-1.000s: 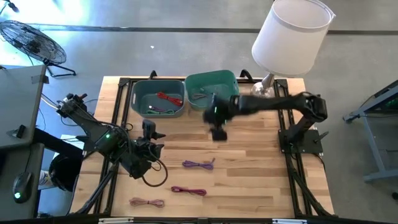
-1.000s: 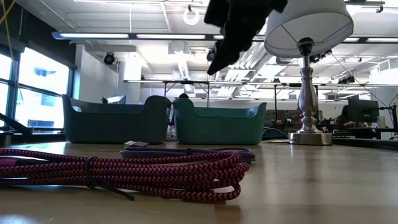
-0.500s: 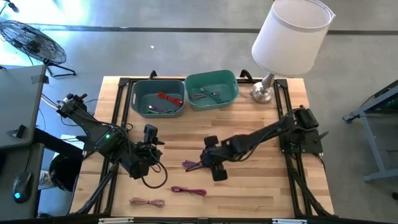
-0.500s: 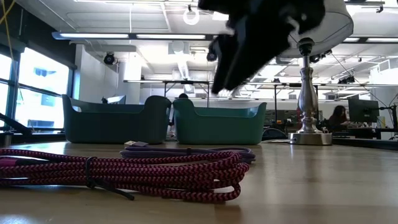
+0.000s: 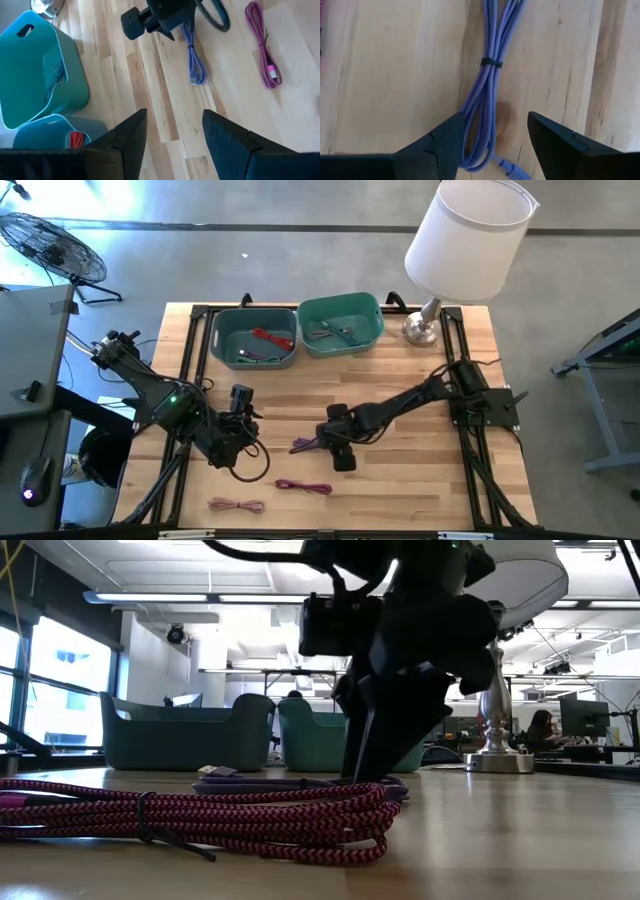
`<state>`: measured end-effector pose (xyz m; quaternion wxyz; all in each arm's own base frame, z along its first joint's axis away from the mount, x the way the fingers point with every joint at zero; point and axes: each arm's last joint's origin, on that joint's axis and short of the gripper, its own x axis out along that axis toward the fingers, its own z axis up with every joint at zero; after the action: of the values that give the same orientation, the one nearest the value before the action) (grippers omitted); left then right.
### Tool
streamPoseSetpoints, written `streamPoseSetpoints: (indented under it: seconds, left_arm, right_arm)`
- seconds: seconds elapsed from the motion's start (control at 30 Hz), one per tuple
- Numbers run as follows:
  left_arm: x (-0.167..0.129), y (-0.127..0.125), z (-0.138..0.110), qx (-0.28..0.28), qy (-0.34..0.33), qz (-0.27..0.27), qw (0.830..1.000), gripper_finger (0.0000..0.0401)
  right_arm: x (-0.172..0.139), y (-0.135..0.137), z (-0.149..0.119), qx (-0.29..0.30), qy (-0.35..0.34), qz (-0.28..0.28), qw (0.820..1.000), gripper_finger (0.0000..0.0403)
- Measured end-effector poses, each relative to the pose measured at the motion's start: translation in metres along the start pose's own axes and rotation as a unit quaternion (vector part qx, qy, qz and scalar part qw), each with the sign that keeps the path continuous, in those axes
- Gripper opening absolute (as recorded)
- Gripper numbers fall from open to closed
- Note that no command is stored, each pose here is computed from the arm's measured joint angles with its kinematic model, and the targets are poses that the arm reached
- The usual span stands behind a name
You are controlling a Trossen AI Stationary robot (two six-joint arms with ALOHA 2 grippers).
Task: Pick & Place USB Port
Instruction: Put the purple charger cable into the blue bin
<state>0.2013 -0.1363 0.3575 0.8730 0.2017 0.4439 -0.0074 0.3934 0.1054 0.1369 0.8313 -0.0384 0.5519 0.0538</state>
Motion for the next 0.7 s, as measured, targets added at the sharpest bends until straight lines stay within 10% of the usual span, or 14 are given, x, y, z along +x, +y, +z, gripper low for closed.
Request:
streamPoseSetpoints:
  seconds: [0.27,0.7]
  left_arm:
    - [0.016,-0.008,-0.01,-0.012,0.028,-0.004,1.0,0.0185]
    - [0.064,-0.035,-0.007,0.143,-0.113,0.031,0.983,0.0185]
  right_arm:
    - [0.007,0.0,-0.002,-0.013,0.013,0.036,0.999,0.0027]
    - [-0.058,0.025,-0.002,-0.044,-0.036,-0.097,0.994,0.0003]
